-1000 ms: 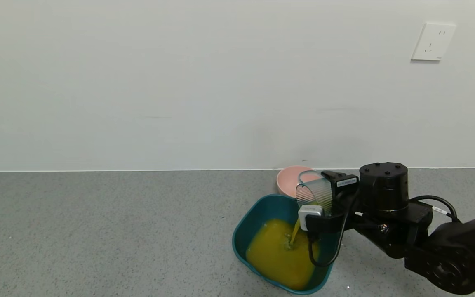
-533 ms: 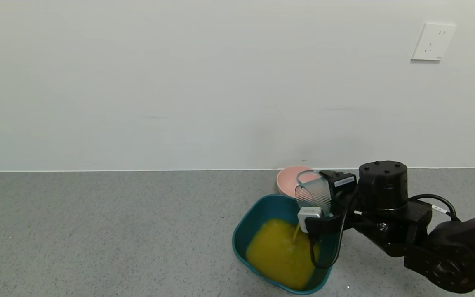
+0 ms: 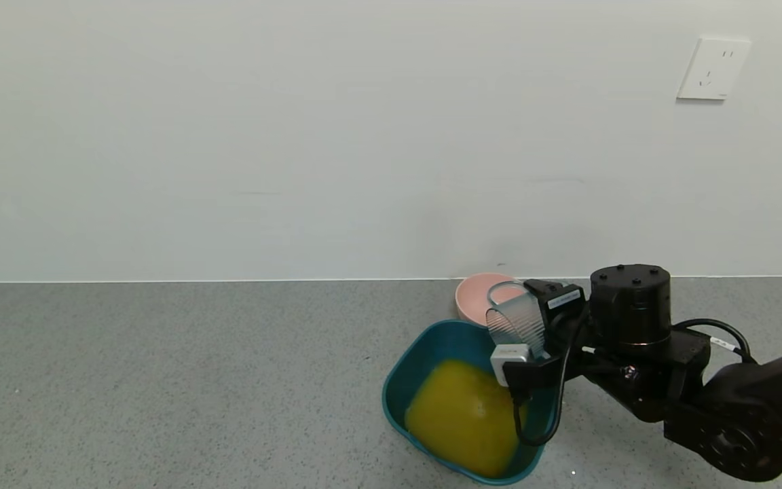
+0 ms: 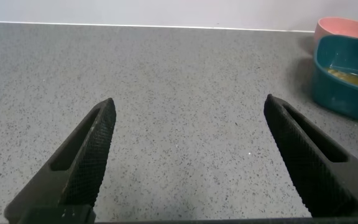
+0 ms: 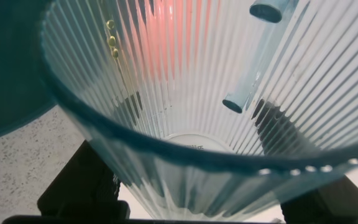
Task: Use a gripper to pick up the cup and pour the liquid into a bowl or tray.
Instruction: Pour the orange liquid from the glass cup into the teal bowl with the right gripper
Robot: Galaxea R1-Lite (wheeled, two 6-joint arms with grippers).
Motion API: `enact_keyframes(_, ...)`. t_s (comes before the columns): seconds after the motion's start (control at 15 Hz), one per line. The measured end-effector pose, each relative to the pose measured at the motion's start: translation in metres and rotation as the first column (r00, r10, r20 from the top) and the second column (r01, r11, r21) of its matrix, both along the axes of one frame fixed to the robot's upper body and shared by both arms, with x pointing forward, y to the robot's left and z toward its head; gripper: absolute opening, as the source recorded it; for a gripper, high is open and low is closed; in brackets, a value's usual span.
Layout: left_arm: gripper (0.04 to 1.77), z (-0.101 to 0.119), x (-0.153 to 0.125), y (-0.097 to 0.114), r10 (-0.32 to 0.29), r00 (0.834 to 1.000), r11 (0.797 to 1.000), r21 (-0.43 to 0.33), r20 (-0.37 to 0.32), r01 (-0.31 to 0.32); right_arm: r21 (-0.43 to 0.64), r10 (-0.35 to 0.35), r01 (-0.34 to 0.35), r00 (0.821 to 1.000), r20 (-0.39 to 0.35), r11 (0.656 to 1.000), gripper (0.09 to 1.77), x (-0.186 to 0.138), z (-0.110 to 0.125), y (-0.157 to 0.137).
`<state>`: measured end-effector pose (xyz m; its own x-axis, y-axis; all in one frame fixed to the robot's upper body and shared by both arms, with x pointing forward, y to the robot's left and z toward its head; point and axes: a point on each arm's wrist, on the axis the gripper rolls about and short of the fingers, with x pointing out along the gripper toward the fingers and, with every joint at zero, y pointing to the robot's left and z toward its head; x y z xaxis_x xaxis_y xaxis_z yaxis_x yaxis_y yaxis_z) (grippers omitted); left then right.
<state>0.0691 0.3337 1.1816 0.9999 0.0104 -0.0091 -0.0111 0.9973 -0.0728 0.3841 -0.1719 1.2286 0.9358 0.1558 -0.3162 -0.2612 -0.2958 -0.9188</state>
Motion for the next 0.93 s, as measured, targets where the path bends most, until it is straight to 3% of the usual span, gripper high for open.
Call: enact_keyframes(0.93,1.72,0.0,0.0,0.0,0.0,1.0,1.0,0.0,0.0,0.0,-0.058,0.023,-0.021,0.999,0.023,0.998,1.37,0.004,0.0027,0.0025)
